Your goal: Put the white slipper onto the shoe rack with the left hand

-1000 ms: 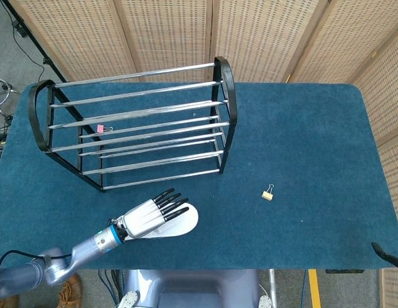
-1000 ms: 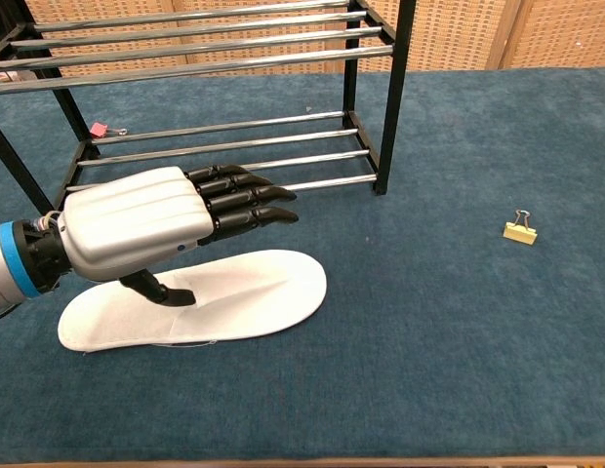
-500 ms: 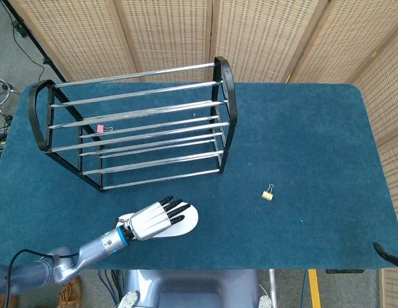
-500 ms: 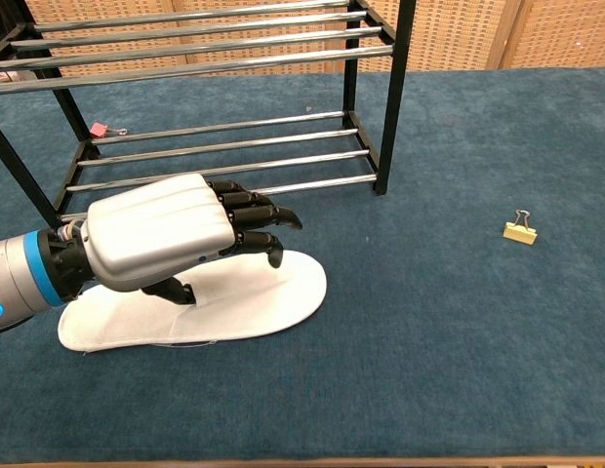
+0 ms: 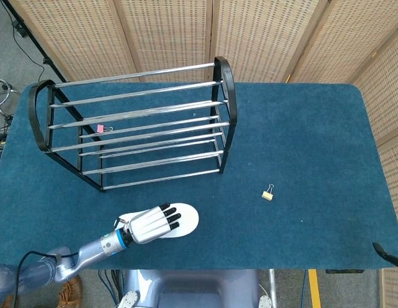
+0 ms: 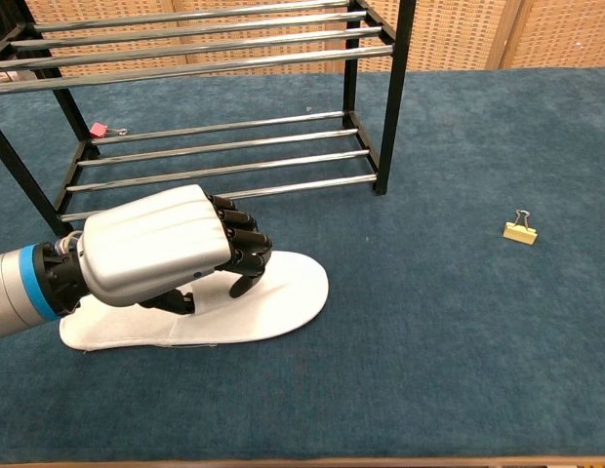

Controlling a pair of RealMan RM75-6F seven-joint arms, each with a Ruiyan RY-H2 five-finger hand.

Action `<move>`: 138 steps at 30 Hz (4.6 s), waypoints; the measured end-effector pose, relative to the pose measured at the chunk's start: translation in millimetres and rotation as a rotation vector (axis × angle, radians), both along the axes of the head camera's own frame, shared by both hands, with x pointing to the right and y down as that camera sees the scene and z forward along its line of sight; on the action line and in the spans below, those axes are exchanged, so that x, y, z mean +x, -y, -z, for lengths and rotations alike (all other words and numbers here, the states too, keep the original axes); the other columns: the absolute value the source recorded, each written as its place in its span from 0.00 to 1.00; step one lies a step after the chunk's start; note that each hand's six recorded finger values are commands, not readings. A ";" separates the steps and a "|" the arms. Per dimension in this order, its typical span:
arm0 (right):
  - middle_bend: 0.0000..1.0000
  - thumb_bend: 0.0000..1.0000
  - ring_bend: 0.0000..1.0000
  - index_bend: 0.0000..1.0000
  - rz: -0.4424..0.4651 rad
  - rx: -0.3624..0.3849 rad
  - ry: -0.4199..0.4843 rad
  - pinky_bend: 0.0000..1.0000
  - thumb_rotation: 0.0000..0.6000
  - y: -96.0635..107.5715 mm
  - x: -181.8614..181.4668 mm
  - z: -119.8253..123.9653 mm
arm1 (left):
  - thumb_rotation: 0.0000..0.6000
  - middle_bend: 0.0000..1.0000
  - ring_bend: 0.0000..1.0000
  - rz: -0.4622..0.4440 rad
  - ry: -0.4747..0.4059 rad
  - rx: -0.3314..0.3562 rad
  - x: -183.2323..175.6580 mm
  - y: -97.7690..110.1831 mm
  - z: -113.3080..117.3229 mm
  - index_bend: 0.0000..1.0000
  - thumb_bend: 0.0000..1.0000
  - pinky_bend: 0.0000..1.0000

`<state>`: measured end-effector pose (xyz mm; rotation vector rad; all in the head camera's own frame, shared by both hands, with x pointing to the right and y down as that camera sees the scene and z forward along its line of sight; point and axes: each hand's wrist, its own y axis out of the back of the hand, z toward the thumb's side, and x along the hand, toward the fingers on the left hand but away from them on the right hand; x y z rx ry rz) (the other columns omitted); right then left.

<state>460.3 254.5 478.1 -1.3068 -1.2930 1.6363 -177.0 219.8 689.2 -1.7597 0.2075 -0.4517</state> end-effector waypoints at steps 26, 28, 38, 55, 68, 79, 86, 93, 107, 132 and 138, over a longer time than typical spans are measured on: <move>0.00 0.00 0.00 0.00 -0.001 -0.007 0.003 0.00 1.00 -0.4 -0.2 -1.4 | 1.00 0.61 0.52 0.190 0.008 0.079 -4.6 49.7 29.8 0.83 0.49 0.58; 0.00 0.00 0.00 0.00 -0.001 -0.008 0.003 0.00 1.00 -0.4 -0.1 -1.4 | 1.00 0.61 0.52 0.196 0.027 0.100 -6.7 55.3 31.0 0.83 0.49 0.58; 0.00 0.00 0.00 0.00 0.000 -0.011 0.002 0.00 1.00 -0.5 -0.3 -2.0 | 1.00 0.61 0.51 0.226 0.110 0.112 -15.1 70.8 22.2 0.83 0.48 0.58; 0.00 0.00 0.00 0.00 -0.010 -0.011 0.027 0.00 1.00 -0.8 1.6 -0.5 | 1.00 0.61 0.50 0.360 0.190 0.057 -31.7 96.9 -3.3 0.83 0.47 0.58; 0.00 0.00 0.00 0.00 -0.007 -0.013 0.029 0.00 1.00 -1.0 1.2 -0.5 | 1.00 0.61 0.50 0.430 0.238 0.041 -45.7 109.3 -11.4 0.83 0.47 0.58; 0.00 0.00 0.00 0.00 -0.006 -0.023 0.023 0.00 1.00 -1.0 0.8 -3.3 | 1.00 0.61 0.50 0.533 0.257 0.000 -62.7 129.6 -16.5 0.83 0.46 0.58; 0.00 0.00 0.00 0.00 -0.005 -0.032 0.020 0.00 1.00 -0.5 0.2 -6.1 | 1.00 0.61 0.50 0.567 0.258 -0.023 -66.0 136.5 -19.8 0.82 0.45 0.58; 0.00 0.00 0.00 0.00 -0.006 -0.043 0.018 0.00 1.00 -0.6 0.1 -9.4 | 1.00 0.61 0.50 0.586 0.255 -0.046 -59.9 135.9 -27.9 0.82 0.45 0.58; 0.00 0.00 0.00 0.00 -0.018 -0.049 0.023 0.00 1.00 -0.1 3.7 -11.0 | 1.00 0.61 0.51 0.648 0.253 -0.054 -52.0 152.6 -37.5 0.82 0.44 0.58; 0.00 0.00 0.00 0.00 -0.033 -0.073 0.017 0.00 1.00 1.1 8.6 -18.0 | 1.00 0.61 0.51 0.790 0.275 -0.073 -63.0 193.0 -53.9 0.82 0.44 0.58; 0.00 0.00 0.00 0.00 -0.036 -0.074 0.017 0.00 1.00 1.3 9.2 -18.2 | 1.00 0.61 0.51 0.806 0.286 -0.071 -67.5 198.6 -55.9 0.82 0.44 0.58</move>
